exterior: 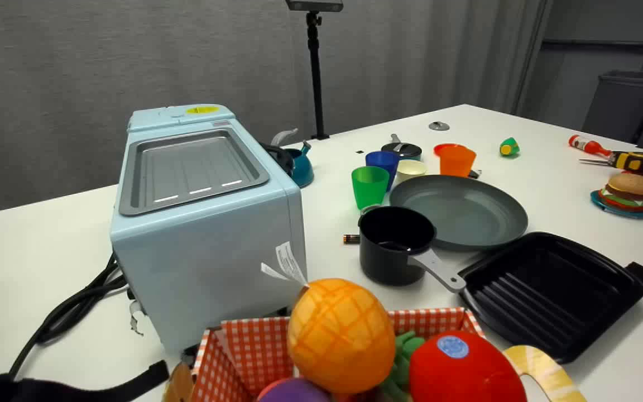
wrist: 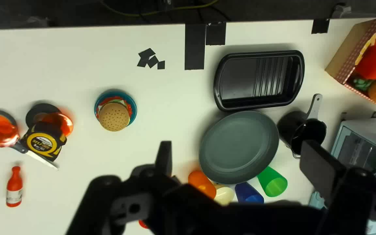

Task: Pour the contents of the orange cup onto the plate

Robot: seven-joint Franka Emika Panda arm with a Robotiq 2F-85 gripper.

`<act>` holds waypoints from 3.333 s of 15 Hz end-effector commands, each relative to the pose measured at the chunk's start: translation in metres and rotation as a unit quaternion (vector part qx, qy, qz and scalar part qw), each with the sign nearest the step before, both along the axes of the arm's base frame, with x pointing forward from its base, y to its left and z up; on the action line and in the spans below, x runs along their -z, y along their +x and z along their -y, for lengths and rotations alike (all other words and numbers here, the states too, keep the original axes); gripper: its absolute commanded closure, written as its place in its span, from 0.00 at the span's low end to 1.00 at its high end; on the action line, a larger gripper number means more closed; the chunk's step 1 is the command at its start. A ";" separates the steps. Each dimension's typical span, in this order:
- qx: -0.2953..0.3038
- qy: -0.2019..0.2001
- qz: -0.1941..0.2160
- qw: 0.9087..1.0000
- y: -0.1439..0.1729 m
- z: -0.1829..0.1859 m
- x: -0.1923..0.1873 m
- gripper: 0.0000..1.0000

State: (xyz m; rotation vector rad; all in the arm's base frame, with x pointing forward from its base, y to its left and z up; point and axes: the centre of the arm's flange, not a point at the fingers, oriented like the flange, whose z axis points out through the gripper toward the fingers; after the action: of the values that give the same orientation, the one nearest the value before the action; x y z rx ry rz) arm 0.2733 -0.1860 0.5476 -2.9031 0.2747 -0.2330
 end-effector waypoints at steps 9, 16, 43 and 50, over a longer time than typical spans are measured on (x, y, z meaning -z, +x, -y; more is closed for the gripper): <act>0.000 0.000 -0.001 1.000 0.000 0.000 0.000 0.00; 0.000 0.000 -0.001 1.000 0.000 0.000 0.000 0.00; -0.054 -0.098 -0.018 0.994 0.087 -0.146 0.174 0.00; -0.047 -0.096 -0.013 0.994 0.088 -0.141 0.169 0.00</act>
State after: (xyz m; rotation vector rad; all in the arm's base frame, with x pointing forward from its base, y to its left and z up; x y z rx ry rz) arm 0.3617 -0.0448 0.3785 -3.1021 0.1243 -0.2169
